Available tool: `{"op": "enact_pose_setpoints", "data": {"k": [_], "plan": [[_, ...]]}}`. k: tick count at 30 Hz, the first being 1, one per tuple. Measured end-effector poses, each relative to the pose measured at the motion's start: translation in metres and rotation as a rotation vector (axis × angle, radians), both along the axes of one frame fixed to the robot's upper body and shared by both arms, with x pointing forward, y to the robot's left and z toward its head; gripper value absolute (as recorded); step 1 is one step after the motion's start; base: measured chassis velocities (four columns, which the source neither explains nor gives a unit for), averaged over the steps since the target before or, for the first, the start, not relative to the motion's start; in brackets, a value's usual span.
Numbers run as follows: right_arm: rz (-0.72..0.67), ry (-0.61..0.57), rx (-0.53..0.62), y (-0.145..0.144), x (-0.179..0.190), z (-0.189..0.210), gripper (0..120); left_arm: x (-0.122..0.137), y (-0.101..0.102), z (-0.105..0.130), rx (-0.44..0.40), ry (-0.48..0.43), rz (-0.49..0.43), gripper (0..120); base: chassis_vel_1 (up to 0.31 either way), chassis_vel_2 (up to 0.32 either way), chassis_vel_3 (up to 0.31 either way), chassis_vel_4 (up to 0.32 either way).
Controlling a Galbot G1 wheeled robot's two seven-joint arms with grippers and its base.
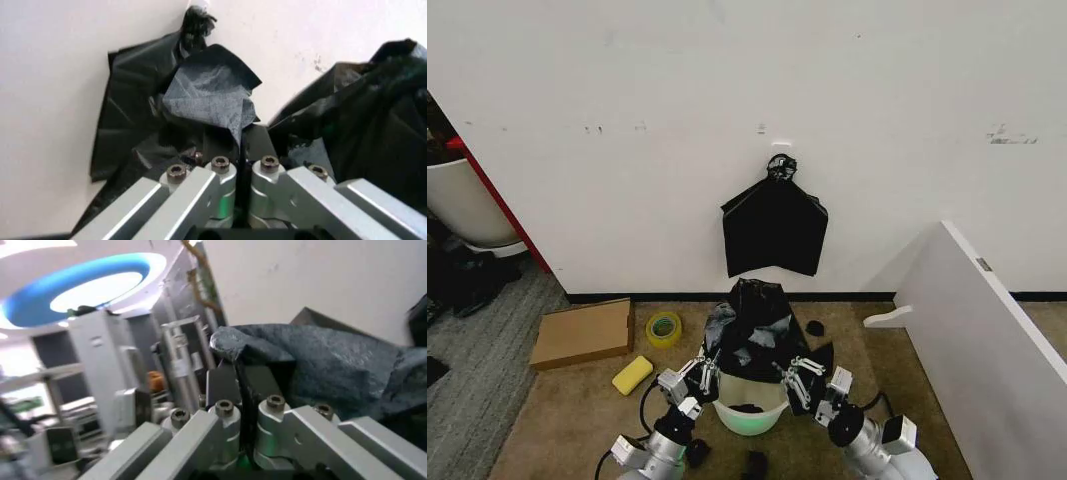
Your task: Place the garbage bag over the trash bin.
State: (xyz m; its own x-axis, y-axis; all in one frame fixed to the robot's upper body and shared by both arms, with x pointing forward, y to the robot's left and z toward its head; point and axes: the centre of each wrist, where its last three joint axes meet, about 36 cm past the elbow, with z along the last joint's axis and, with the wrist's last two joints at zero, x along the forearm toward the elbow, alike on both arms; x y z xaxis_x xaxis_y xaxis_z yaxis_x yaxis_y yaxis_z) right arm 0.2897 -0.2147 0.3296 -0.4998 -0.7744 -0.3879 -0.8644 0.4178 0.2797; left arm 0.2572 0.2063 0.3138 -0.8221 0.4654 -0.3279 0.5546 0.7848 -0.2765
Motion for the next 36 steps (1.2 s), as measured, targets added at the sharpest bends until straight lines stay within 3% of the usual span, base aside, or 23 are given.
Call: {"op": "enact_pose_setpoints", "data": {"k": [4,9,20,29,36], "plan": [[0.103,0.074,-0.003,-0.008,0.004,-0.007,0,0.0,0.008,0.002,0.07,-0.051,0.007,0,0.0,0.0,0.0,0.0],[0.119,0.059,-0.026,-0.013,0.018,-0.014,0,0.004,0.008,-0.001,0.102,-0.067,0.026,0,0.0,0.0,0.0,0.0],[0.014,0.044,-0.046,-0.014,0.068,-0.041,0,0.026,0.004,-0.008,0.195,-0.109,0.123,0,0.0,0.0,0.0,0.0],[-0.029,0.034,-0.051,-0.007,0.089,-0.052,0,0.029,0.003,-0.017,0.223,-0.108,0.126,0,0.0,0.0,0.0,0.0],[-0.153,0.042,-0.036,-0.004,0.11,-0.063,0,0.015,-0.004,-0.038,0.209,-0.068,0.086,0,0.0,0.0,0.0,0.0]]}}
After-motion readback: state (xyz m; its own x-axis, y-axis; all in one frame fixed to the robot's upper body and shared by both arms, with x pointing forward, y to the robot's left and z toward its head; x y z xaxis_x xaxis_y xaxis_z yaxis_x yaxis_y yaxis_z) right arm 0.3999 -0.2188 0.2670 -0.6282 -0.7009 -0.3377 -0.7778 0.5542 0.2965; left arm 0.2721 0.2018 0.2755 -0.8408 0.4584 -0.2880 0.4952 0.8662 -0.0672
